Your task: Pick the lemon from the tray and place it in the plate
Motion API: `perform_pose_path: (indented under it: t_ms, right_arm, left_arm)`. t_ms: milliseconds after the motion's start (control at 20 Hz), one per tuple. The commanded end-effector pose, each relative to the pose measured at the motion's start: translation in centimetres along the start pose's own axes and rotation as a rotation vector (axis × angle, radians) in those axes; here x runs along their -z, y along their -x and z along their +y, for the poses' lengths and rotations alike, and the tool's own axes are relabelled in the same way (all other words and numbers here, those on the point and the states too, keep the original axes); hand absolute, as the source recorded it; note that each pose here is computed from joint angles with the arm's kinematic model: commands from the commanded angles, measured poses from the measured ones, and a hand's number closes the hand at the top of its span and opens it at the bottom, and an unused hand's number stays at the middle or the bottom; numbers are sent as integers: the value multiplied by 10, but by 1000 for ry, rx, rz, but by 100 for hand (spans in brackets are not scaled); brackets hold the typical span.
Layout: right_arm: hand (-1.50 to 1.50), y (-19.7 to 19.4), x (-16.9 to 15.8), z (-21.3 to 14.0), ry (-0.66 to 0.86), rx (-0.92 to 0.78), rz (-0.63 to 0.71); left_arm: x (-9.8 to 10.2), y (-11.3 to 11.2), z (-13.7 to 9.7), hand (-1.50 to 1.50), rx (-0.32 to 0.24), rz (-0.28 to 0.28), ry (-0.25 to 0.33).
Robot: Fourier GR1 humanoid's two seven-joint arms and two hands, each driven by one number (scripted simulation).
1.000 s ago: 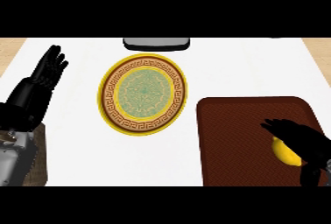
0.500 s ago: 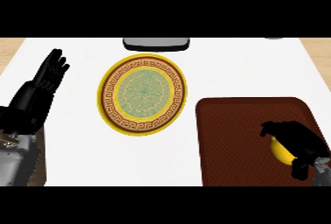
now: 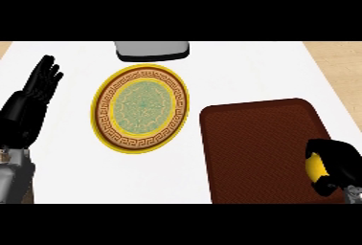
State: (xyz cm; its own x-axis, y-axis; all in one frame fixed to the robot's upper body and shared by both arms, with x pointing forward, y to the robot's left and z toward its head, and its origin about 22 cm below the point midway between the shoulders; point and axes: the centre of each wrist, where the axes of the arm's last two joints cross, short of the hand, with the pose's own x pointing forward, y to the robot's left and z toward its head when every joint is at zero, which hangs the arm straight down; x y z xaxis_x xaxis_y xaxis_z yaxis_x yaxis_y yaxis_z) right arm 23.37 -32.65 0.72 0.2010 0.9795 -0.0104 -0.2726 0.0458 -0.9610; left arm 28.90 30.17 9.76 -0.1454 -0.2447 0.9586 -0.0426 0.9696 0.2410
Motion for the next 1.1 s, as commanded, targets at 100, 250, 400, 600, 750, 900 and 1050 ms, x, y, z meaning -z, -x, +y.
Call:
perform_pose_path:
  t_ms: [100, 250, 400, 600, 750, 900, 1050]
  right_arm:
    - [150, -23, -43, 20, 100, 183, 406]
    - [150, -67, -73, 0, 198, 277, 424]
    - [150, -105, -107, -33, 307, 367, 358]
    - [150, -153, -148, -66, 454, 467, 194]
    - [150, -188, -164, -82, 514, 568, 111]
    - [150, -210, -186, -96, 551, 601, 71]
    - [150, -239, -189, -97, 549, 574, 44]
  left_arm:
    - [-4, 2, 10, 0, 8, 13, -42]
    - [-8, 0, 11, 0, -9, 3, -19]
    - [-3, -7, -5, 0, -7, -22, 16]
    - [2, -6, -11, 0, -1, -28, 33]
    - [7, -6, -14, 0, -14, -30, 66]
    - [7, -14, -18, 0, -10, -47, 72]
    - [12, -15, -8, 0, -19, -44, 73]
